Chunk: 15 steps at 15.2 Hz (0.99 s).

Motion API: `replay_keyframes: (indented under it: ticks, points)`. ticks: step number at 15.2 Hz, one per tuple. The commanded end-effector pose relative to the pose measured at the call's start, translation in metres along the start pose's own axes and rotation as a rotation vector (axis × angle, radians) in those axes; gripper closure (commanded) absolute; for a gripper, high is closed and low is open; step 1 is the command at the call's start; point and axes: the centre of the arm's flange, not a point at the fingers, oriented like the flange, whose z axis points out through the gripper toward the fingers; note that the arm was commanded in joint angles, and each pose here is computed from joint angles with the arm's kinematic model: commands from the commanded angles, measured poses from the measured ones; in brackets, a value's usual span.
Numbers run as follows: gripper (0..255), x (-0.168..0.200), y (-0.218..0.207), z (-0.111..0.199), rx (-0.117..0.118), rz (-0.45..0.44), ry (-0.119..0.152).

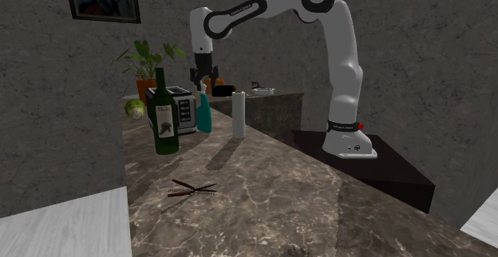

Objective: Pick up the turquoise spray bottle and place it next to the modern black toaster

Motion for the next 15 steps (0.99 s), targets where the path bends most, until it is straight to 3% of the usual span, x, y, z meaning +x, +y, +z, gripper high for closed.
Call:
replay_keyframes:
  ticks: [1,3,7,15]
  points:
    - [0,0.0,0.0,0.0,0.0,0.0,0.0]
    - [0,0.0,0.0,0.0,0.0,0.0,0.0]
    - [0,0.0,0.0,-0.05,0.0,0.0,0.0]
    - [0,0.0,0.0,-0.05,0.0,0.0,0.0]
